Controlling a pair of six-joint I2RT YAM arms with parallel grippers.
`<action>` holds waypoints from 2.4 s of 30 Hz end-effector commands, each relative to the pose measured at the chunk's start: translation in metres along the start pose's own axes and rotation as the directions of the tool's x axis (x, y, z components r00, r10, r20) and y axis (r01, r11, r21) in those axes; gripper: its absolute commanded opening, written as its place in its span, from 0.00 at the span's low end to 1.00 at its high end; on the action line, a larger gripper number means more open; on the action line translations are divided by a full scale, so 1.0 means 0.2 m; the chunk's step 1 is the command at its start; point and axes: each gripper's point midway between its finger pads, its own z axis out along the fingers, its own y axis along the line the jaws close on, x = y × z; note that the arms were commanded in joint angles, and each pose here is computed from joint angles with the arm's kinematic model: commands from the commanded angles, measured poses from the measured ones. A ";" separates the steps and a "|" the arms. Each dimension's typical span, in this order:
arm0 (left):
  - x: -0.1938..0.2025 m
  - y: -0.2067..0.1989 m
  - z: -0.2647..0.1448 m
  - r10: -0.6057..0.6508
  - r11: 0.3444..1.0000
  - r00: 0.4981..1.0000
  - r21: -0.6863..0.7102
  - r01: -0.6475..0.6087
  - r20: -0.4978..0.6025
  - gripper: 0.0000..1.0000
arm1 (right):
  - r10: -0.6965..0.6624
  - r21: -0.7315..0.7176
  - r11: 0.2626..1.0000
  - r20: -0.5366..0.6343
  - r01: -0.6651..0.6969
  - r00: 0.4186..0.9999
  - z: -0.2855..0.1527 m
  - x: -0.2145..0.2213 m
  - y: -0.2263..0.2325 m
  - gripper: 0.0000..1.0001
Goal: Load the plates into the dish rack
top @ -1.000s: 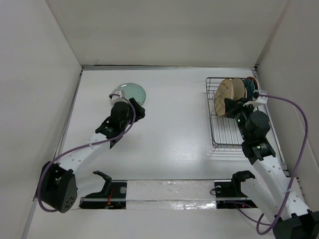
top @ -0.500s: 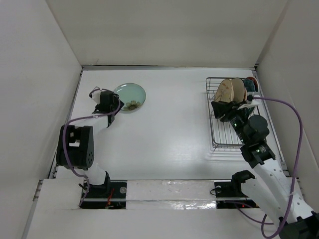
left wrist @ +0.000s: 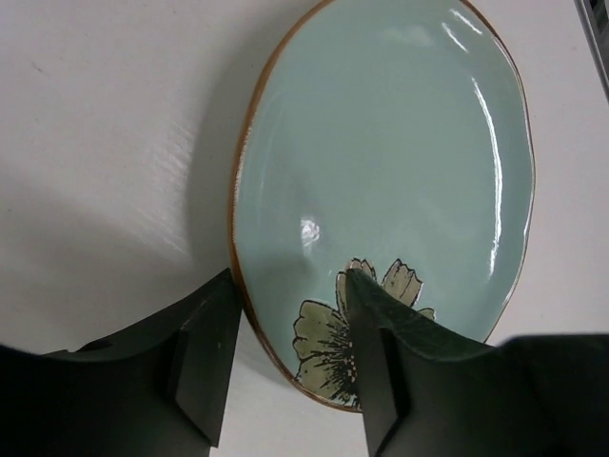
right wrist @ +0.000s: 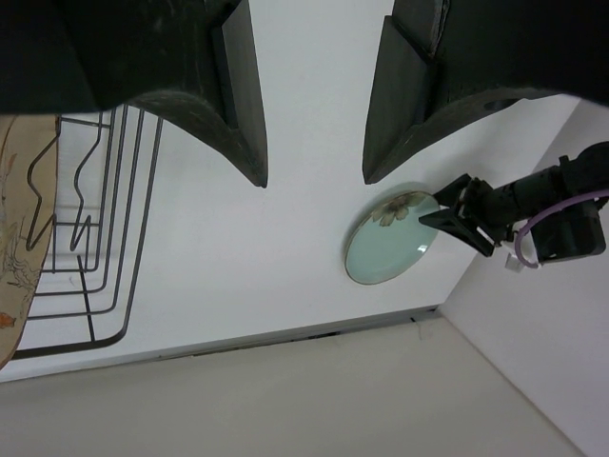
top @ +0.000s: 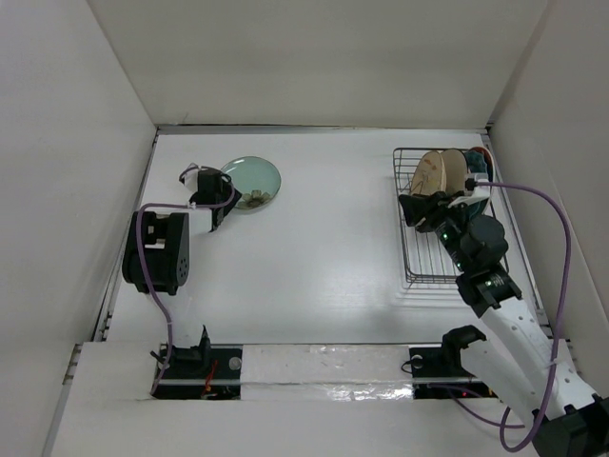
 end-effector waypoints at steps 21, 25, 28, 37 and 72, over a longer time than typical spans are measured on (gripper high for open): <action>-0.05 -0.20 -0.41 -0.261 0.879 0.963 0.427 0.212 0.060 0.00 | 0.006 -0.142 0.990 -0.036 -0.011 0.999 0.09 0.02 0.14 0.81; -0.04 -0.21 -0.52 -0.269 0.854 0.962 0.474 0.214 0.050 0.00 | -0.009 -0.168 0.986 -0.100 -0.008 0.995 0.14 0.11 0.19 0.88; -0.03 -0.23 -0.63 -0.266 0.829 0.963 0.521 0.202 0.049 0.00 | -0.013 -0.179 0.984 -0.133 -0.011 0.991 0.19 0.17 0.25 0.92; -0.02 -0.26 -0.87 -0.256 0.763 0.966 0.620 0.183 0.029 0.00 | 0.006 -0.238 0.968 -0.294 -0.079 0.956 0.38 0.50 0.44 0.96; -0.01 -0.46 -1.48 -0.093 0.537 0.996 0.841 0.062 -0.014 0.02 | 0.169 -0.512 0.754 -0.455 -0.412 0.874 0.51 0.62 0.85 0.00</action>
